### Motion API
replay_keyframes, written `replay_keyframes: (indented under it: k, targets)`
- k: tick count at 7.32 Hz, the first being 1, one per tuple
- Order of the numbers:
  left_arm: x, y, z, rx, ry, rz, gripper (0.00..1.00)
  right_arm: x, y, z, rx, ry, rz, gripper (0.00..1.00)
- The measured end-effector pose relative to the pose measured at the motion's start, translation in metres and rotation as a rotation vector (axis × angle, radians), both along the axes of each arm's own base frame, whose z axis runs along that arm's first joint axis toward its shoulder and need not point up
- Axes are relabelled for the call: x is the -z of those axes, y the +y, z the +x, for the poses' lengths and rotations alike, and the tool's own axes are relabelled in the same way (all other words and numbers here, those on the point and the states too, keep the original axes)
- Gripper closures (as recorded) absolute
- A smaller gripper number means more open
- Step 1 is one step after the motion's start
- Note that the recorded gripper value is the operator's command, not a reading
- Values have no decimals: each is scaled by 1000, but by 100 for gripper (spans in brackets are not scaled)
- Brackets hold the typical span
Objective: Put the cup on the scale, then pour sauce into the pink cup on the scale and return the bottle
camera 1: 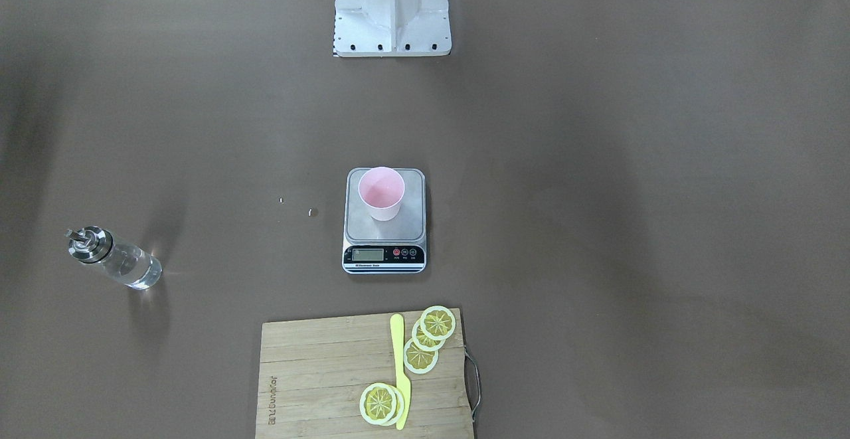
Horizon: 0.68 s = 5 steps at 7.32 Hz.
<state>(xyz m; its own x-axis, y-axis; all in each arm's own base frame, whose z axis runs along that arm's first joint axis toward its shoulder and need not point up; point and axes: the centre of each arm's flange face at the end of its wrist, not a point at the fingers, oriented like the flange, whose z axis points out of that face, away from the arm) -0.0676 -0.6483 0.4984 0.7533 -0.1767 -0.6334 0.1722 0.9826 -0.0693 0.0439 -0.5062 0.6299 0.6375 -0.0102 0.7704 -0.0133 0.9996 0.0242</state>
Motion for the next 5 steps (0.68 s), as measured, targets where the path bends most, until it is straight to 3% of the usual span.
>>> replay_keyframes:
  k: [2, 3, 5]
  targets:
    - [-99, 51, -44, -3, 95, -67, 2, -14, 12, -1, 0, -6, -30, 0]
    - [-125, 84, -51, -4, 137, -44, 2, -18, 18, -1, 0, -7, -40, 0]
    - [-128, 112, -52, -9, 146, -5, 2, -29, 32, 0, -1, -7, -57, 0]
